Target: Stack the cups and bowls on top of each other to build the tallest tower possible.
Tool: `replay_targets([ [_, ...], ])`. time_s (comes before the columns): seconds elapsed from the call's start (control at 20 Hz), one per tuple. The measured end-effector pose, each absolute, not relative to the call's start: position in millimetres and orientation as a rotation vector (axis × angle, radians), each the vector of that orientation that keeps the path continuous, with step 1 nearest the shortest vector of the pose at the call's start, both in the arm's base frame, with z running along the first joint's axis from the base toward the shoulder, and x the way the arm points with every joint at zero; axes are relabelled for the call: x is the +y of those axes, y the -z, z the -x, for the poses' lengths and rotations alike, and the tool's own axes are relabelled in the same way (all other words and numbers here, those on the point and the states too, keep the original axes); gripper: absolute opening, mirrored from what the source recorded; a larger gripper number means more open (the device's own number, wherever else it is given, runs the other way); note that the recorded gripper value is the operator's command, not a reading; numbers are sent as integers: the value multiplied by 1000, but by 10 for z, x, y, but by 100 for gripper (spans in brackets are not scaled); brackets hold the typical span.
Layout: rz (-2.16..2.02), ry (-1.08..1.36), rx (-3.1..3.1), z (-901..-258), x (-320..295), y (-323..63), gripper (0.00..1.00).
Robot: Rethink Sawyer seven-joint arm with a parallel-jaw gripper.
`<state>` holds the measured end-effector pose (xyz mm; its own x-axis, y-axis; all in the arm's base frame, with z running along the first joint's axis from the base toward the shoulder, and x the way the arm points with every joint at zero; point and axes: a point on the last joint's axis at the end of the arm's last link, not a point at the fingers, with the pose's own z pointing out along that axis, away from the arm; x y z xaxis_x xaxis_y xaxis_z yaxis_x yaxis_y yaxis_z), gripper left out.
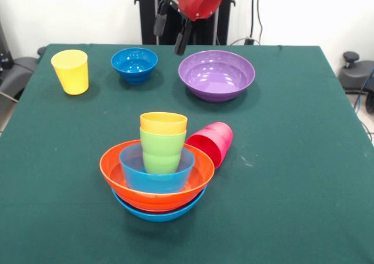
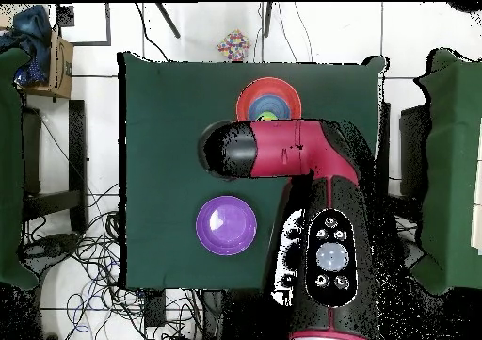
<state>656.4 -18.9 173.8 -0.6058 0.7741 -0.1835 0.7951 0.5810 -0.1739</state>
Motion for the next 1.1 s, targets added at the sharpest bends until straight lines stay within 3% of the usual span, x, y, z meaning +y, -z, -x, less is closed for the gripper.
replay_targets([
  [0.7, -1450, 356, 2734, -5957, -402, -1884, 100],
  [1.1, -1452, 290, 2699, -5817, -575, -1715, 100],
])
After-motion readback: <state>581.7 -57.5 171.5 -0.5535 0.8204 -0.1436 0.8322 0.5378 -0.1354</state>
